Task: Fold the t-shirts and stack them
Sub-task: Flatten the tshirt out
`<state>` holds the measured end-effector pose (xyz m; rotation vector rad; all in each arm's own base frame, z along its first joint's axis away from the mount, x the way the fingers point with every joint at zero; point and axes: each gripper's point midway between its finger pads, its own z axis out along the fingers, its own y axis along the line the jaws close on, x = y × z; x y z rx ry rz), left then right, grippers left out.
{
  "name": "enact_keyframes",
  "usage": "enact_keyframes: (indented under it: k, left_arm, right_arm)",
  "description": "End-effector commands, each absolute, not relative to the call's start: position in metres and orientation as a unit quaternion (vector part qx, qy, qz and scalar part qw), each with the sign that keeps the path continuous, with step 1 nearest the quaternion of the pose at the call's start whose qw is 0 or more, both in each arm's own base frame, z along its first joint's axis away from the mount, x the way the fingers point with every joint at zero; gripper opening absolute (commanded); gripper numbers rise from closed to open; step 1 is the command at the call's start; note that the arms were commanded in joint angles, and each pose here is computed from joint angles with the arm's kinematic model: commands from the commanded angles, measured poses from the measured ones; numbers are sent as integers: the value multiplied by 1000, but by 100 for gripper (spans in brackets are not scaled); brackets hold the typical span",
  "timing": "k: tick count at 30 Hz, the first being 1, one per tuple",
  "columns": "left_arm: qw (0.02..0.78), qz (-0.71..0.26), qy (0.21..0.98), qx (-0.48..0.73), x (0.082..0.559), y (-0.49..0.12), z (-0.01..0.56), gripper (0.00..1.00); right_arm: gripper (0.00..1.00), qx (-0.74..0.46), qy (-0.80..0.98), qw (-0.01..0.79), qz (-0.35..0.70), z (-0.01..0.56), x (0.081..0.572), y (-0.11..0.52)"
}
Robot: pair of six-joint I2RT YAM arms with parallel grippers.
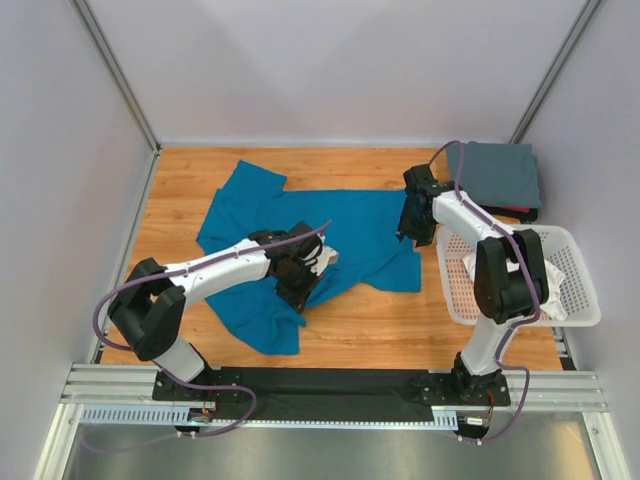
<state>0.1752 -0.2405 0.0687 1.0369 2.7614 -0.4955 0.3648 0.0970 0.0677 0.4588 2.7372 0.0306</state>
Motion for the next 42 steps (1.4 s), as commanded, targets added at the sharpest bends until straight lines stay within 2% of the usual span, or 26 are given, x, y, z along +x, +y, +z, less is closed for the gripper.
enact_keyframes:
  k: [1, 8, 11, 14, 17, 18, 20, 21, 22, 25, 26, 29, 34, 40, 42]
  left_arm:
    - [31, -177, 921, 346, 141, -237, 66, 0]
    - [26, -206, 917, 342, 123, -235, 72, 0]
    - [19, -253, 903, 346, 111, -245, 79, 0]
    - [26, -233, 911, 340, 116, -240, 77, 0]
    - [39, -214, 915, 338, 124, -238, 79, 28]
    - [50, -210, 915, 340, 130, -240, 84, 50]
    - [63, -191, 918, 341, 137, -236, 90, 72]
    - [82, -168, 922, 339, 147, -231, 92, 97]
    - [107, -162, 920, 340, 157, -234, 103, 99]
    - [180, -134, 927, 301, 194, -232, 126, 99]
    - [233, -150, 930, 243, 230, -238, 141, 100]
    - [257, -140, 937, 189, 264, -232, 145, 99]
    - [361, -66, 925, 101, 337, -224, 159, 94]
    - [384, -80, 919, 38, 384, -241, 144, 88]
    - [366, -104, 925, 7, 393, -247, 127, 80]
  right_arm:
    - [47, 170, 967, 187, 20, 59, 371, 103]
    - [46, 153, 971, 179, 31, 54, 376, 117]
    - [46, 157, 974, 159, 26, 55, 362, 115]
    - [46, 167, 974, 149, 30, 61, 345, 113]
    - [47, 180, 972, 143, 45, 68, 327, 114]
    - [48, 182, 971, 141, 59, 70, 323, 118]
    - [48, 189, 969, 142, 66, 74, 315, 119]
    - [49, 191, 969, 142, 68, 74, 313, 120]
    - [49, 193, 967, 146, 72, 77, 311, 122]
    - [49, 207, 963, 150, 82, 72, 305, 132]
    - [48, 214, 960, 144, 105, 65, 302, 145]
    - [48, 218, 959, 142, 109, 59, 300, 151]
    - [47, 245, 949, 158, 123, 47, 299, 160]
    - [45, 263, 945, 169, 98, 33, 299, 151]
    - [42, 265, 943, 175, 102, 33, 303, 152]
